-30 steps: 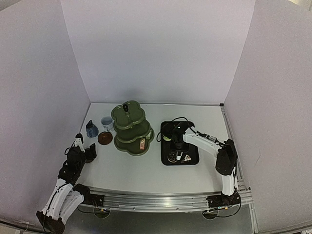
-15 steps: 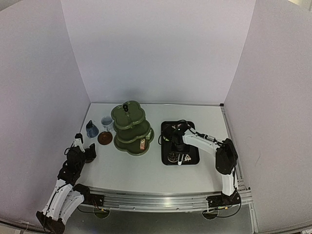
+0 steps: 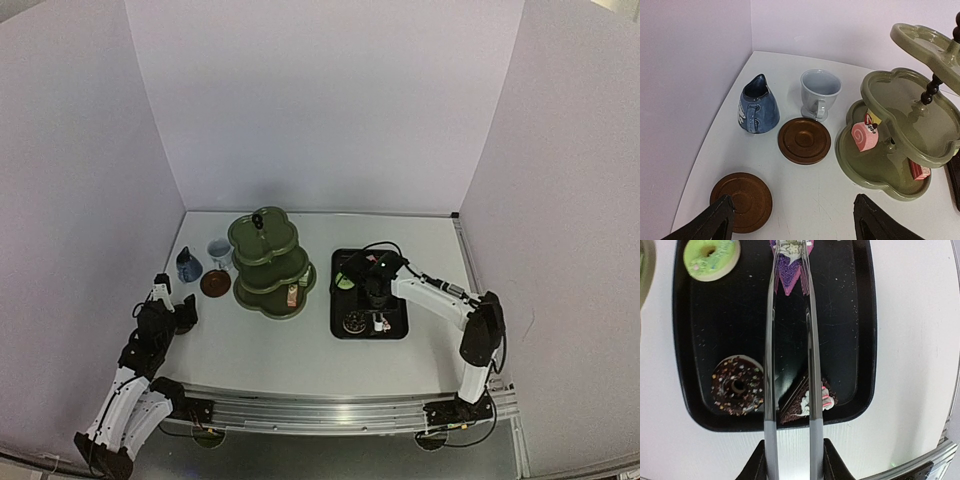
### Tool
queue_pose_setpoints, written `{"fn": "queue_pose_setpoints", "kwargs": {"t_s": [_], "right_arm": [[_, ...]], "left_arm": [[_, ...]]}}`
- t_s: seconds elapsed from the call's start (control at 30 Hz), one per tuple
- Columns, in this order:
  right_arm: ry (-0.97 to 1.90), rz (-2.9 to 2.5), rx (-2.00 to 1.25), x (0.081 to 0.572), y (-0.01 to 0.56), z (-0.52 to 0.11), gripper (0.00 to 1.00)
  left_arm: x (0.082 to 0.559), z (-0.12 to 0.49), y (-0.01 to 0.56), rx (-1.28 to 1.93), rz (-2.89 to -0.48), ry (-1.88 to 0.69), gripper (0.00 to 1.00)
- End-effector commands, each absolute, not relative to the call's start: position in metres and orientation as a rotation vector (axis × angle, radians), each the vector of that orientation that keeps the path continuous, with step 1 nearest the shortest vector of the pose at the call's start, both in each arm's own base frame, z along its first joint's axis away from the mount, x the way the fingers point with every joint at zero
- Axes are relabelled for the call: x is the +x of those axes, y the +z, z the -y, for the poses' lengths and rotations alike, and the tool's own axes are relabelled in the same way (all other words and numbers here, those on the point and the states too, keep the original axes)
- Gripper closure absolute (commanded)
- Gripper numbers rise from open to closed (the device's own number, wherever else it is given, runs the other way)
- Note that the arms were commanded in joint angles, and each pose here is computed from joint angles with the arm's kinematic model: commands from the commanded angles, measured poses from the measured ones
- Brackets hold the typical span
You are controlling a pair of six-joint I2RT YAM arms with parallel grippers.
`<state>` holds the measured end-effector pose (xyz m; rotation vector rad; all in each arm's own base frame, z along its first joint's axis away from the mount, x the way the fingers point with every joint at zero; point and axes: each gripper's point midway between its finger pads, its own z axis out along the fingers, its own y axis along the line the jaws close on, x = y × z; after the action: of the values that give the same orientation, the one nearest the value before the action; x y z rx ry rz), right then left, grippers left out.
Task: Serve the afternoon tea
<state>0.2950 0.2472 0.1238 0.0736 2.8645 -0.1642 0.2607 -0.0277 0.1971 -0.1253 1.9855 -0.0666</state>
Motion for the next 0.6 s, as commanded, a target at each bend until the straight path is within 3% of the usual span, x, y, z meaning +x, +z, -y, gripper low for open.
{"fn": "queue_pose_setpoints", "kwargs": {"t_s": [0.0,0.17,0.57], "right_arm": [[-0.040,-2.792,-0.141,0.283,0.178,-0.264,1.00],[-0.051,-2.792,-0.268,0.273,0.189,-0.275,1.00],[0.169,-2.658,-0.922,0.205,0.198,-0.389,1.00]], "left_arm": [[0.266,0.030,0.204,-0.119,-1.952,-0.084,0.18],[0.267,0.031,0.203,-0.115,-1.959,-0.084,0.18],[0.269,0.029,0.201,-0.121,-1.971,-0.087,0.17]]}}
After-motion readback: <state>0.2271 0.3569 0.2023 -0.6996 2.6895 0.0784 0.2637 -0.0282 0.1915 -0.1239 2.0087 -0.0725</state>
